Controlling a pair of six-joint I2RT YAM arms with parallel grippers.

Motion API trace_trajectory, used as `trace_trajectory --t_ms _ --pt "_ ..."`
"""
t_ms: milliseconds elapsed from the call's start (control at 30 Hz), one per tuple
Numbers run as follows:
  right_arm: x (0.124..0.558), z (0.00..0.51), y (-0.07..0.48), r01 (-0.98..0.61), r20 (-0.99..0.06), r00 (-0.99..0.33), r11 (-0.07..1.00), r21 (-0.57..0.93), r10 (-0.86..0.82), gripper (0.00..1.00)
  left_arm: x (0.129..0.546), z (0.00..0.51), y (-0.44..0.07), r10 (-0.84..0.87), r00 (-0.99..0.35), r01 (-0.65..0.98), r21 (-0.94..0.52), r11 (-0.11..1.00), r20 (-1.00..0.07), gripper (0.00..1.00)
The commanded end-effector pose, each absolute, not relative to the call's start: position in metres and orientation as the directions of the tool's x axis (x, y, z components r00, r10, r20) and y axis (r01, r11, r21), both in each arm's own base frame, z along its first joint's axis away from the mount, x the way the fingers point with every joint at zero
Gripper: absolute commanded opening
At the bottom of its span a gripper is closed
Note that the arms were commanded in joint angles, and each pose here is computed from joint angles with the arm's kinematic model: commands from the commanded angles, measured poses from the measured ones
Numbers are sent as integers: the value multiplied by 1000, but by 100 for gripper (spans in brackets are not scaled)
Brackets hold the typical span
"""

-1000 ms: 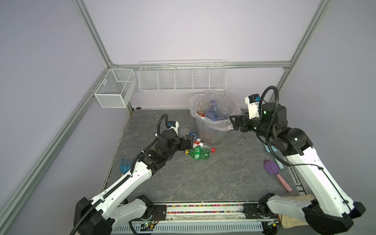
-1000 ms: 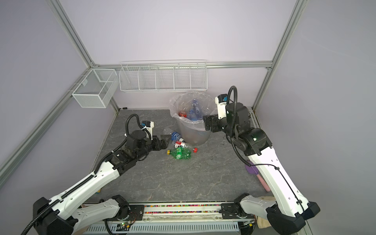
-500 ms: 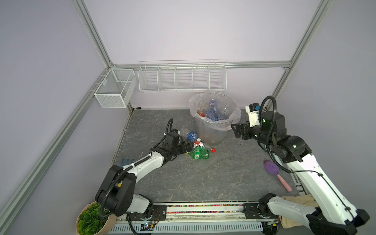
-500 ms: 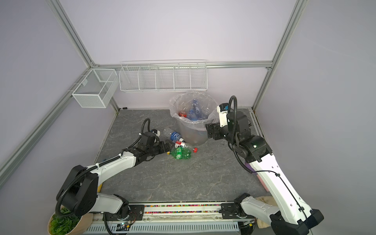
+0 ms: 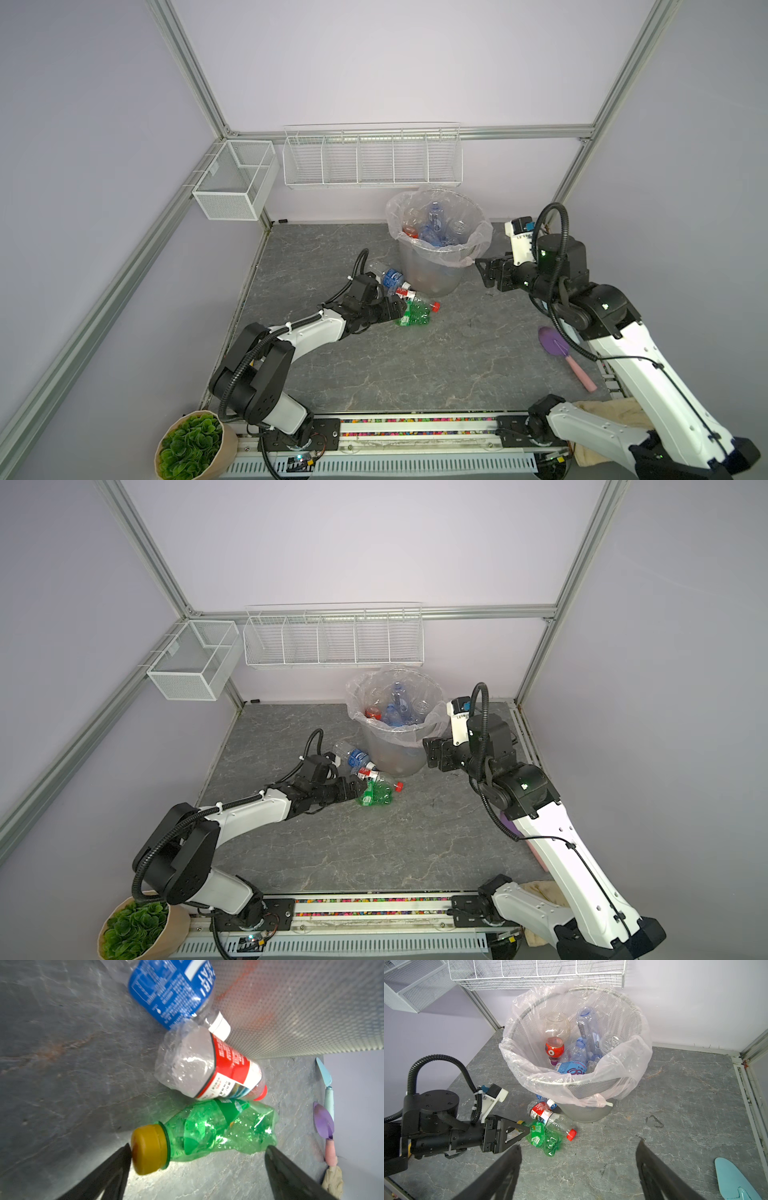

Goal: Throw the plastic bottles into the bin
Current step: 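Withdraw the right gripper from the bin while the left gripper reaches toward the green bottle, then lower the left gripper onto the green yellow-cap bottle and close it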

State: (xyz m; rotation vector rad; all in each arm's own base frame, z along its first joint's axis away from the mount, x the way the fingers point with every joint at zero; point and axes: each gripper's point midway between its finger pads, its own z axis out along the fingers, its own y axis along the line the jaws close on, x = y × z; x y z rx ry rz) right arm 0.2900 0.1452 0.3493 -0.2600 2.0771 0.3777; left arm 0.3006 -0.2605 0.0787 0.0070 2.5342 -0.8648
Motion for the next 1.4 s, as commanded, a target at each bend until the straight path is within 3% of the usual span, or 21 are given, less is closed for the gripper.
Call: trace_trajectory --t_ms 0,533,733,1067,1367 --pt "289 352 142 -334 -873 -487 930 157 -28 88 298 78 -266 -106 -895 181 -570 802 -434 99" --pt "281 352 132 -314 -882 -472 938 146 -21 88 219 95 -334 186 -873 438 -557 706 -452 99" --pt "282 349 132 -311 -878 -478 938 151 -17 89 232 118 -325 182 -819 491 -501 713 -544 99" --pt "280 352 127 -302 -883 -470 943 140 -19 88 259 120 -354 260 -821 518 -471 714 -508 100" --pt "279 351 123 -291 -883 -469 947 133 -21 89 277 109 -354 238 -835 469 -415 780 -495 100"
